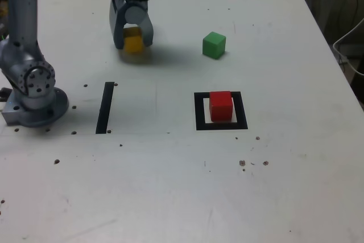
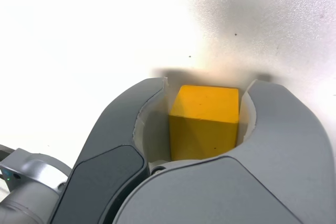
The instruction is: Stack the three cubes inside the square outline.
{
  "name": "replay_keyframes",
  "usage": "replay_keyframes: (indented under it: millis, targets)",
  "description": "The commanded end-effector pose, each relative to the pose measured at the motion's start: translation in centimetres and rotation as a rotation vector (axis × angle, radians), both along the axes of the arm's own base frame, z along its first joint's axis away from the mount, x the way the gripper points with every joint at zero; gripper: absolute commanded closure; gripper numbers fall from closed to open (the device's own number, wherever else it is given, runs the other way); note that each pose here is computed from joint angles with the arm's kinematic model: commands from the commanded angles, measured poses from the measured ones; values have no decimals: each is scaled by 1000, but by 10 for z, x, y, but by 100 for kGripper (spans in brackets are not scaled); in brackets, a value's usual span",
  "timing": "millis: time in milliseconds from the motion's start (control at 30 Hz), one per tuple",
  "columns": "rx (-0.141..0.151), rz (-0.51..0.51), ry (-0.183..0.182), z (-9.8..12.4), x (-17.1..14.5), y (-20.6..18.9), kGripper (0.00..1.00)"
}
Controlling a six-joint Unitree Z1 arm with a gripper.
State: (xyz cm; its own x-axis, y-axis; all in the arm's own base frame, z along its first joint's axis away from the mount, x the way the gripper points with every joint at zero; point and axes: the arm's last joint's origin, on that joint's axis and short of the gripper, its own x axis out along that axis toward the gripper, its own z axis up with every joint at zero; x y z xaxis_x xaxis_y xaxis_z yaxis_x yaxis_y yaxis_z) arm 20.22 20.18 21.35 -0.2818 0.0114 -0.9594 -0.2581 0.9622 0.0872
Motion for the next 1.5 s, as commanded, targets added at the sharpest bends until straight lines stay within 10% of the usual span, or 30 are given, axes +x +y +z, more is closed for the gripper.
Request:
replay_keyframes:
  millis: [0,833,1467]
  targets:
    - [10,-11,-14,6,1,-2,76]
    - [-45,-323,-107,97,63,-137,76]
    - [23,-327,-166,108,68,-166,76]
